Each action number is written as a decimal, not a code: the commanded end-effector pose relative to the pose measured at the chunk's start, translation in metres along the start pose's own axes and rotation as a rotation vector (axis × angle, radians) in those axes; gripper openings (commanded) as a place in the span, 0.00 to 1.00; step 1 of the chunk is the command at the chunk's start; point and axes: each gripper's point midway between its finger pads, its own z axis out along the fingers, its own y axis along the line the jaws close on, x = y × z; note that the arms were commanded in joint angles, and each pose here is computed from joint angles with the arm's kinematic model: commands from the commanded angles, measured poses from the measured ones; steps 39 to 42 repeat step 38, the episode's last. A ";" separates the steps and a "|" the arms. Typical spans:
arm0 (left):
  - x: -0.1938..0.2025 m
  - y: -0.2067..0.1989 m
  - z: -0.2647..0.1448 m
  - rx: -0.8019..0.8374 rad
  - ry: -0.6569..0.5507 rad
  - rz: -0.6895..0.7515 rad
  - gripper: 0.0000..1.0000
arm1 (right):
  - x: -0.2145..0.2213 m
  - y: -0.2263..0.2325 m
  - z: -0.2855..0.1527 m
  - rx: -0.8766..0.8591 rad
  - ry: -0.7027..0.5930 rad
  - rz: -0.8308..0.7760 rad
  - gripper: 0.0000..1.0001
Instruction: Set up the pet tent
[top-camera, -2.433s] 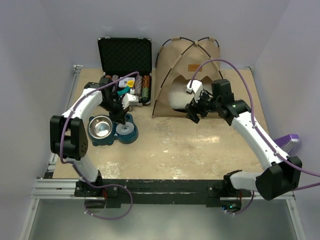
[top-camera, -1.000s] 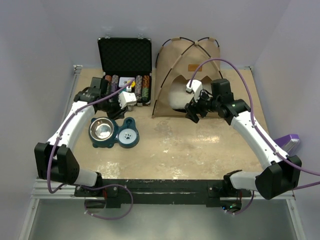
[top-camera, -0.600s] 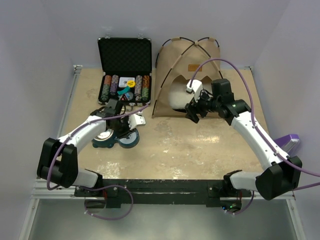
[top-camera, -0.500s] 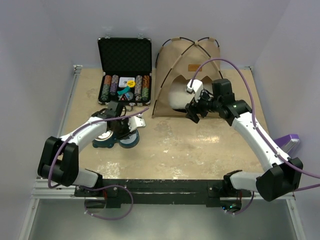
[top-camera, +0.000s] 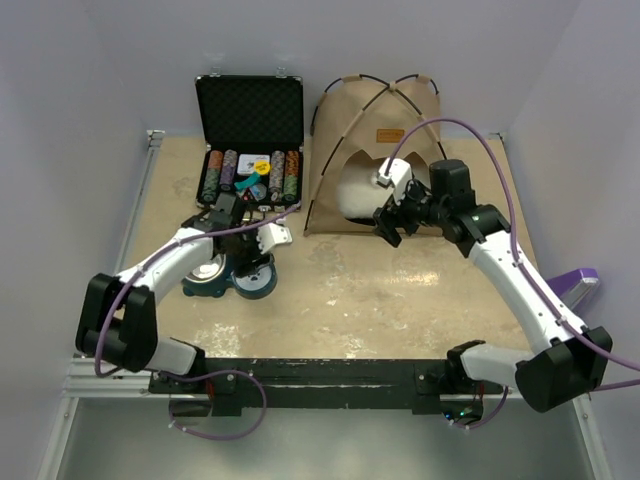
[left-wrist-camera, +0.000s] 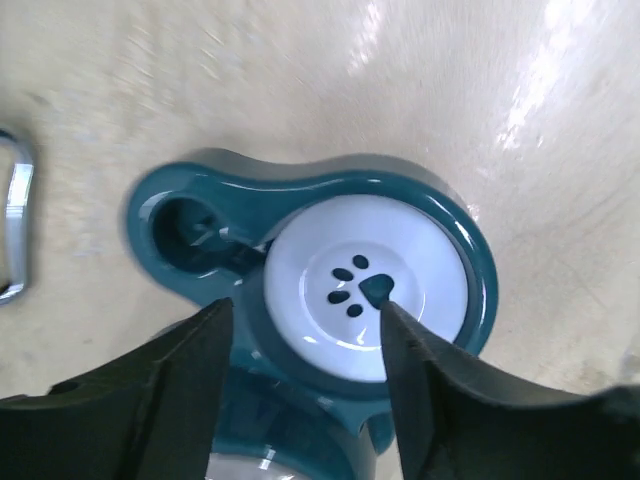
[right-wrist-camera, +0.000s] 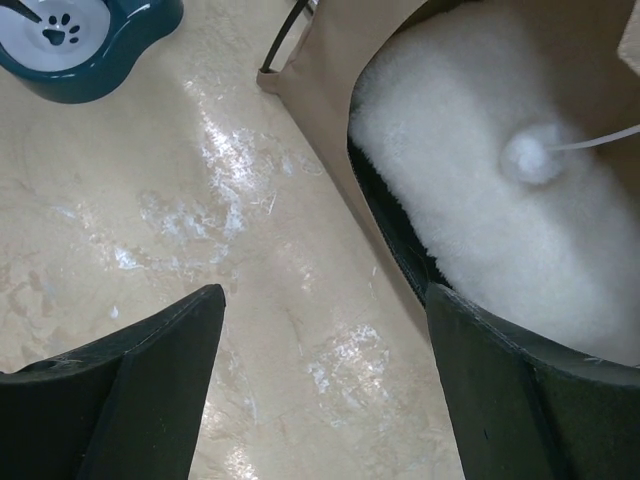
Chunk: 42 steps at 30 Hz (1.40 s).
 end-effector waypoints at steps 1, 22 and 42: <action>-0.059 0.021 -0.073 -0.106 -0.201 -0.060 0.67 | -0.027 -0.005 -0.023 0.069 -0.085 -0.028 0.86; -0.062 0.061 -0.204 -0.429 -0.452 -0.682 1.00 | -0.067 -0.068 -0.150 0.653 -0.418 0.297 0.99; 0.001 0.047 -0.189 -0.632 -0.378 -0.794 1.00 | -0.040 -0.062 -0.165 0.706 -0.422 0.286 0.99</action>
